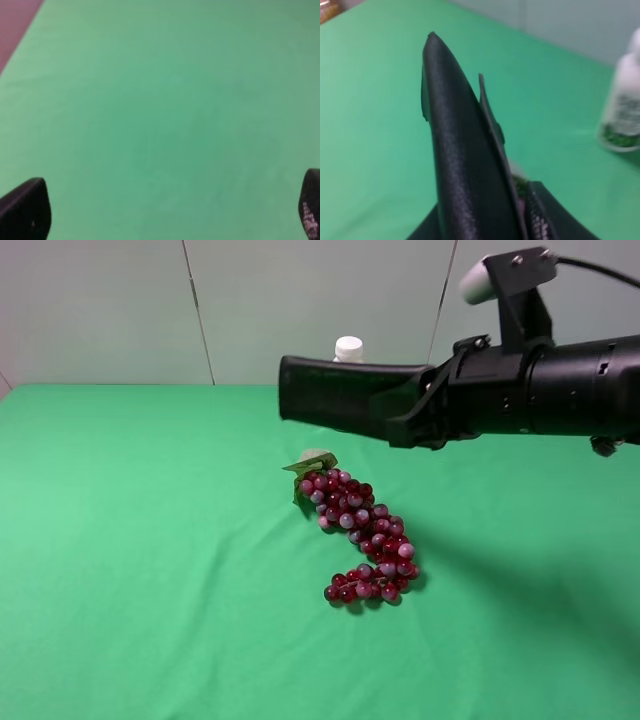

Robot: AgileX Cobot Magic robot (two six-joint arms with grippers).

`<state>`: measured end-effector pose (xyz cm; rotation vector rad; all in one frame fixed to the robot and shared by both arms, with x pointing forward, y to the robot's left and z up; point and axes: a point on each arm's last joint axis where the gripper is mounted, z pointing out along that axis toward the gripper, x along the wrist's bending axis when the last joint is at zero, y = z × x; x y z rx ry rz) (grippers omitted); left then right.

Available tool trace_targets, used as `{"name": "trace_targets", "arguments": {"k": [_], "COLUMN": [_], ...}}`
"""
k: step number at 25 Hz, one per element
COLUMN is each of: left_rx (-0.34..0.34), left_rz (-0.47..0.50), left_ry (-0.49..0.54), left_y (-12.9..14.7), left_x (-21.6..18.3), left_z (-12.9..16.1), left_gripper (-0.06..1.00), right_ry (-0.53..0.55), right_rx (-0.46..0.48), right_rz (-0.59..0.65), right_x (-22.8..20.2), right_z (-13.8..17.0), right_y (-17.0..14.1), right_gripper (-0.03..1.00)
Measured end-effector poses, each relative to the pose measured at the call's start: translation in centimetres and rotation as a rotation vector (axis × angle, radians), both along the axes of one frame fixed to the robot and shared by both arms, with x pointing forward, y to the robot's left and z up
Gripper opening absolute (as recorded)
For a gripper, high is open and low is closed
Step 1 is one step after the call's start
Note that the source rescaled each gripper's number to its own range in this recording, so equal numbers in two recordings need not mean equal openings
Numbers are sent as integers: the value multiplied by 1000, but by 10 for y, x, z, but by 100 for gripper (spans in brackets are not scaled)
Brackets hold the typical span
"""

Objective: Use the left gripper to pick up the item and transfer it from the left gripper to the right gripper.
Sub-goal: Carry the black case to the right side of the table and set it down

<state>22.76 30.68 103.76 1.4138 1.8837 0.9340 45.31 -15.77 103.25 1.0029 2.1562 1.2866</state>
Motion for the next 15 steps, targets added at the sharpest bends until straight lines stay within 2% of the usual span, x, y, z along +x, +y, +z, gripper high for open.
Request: {"name": "trace_targets", "arguments": {"k": [8,12,15], "left_rx": [0,0,0], "left_rz": [6,6,6], "left_ry": [0,0,0], "left_y": [0,0,0], "left_x": [0,0,0], "left_z": [0,0,0], "left_gripper": [100,100,100], "right_ry": [-74,-58,-17], "right_rx": [-114,-170,-176], "right_rz": [-258,-361,-406], "right_x": [7,6,4], "right_z": [6,-3,-12], "right_y": [-26,-38,-44], "right_gripper": [0,0,0]}}
